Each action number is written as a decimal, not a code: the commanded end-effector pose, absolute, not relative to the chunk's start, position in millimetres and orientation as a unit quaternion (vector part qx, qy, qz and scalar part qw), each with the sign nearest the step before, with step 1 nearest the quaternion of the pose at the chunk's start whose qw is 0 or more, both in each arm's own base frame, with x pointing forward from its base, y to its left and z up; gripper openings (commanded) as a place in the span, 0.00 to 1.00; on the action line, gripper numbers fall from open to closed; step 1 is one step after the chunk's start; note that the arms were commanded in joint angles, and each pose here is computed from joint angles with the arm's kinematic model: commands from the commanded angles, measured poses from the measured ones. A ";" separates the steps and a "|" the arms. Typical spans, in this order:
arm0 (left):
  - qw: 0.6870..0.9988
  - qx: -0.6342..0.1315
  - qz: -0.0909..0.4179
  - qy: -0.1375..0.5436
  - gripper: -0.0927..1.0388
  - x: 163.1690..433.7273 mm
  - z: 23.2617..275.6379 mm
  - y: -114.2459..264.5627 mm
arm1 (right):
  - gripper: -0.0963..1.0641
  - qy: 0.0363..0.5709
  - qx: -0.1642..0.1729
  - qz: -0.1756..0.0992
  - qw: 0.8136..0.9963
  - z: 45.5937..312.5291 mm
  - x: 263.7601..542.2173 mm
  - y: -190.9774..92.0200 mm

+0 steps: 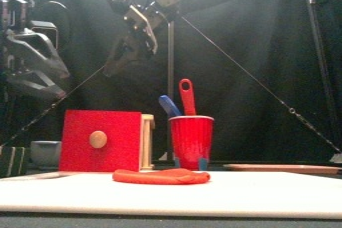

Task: Get the cutter from the drawer then cut the dough then place the extra dough in the bowl
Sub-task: Place the cutter on the board

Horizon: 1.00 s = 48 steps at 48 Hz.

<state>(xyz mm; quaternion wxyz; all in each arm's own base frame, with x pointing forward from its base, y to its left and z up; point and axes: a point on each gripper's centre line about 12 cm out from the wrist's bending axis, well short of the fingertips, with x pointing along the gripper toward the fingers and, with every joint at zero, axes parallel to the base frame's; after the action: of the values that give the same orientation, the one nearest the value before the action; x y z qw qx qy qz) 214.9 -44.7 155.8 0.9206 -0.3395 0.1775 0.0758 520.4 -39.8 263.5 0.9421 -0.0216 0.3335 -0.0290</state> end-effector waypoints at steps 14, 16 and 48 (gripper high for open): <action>0.936 -0.322 0.049 0.136 0.74 208.0 171.8 -37.0 | 0.69 0.327 0.005 -0.031 0.944 254.0 520.0 -42.0; 0.936 -0.321 0.049 0.138 0.74 207.7 170.9 -37.1 | 0.69 0.335 0.004 -0.031 0.942 247.3 521.3 -42.2; 0.935 -0.323 0.054 0.137 0.74 208.0 170.8 -35.0 | 0.69 0.386 0.003 -0.041 0.922 197.4 524.0 -56.2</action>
<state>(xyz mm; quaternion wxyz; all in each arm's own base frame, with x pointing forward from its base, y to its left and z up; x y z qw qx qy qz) 205.4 -34.5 166.5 0.9335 -0.3233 0.1444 0.0565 523.6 -52.1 180.3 0.9143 0.0028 0.4034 -0.0366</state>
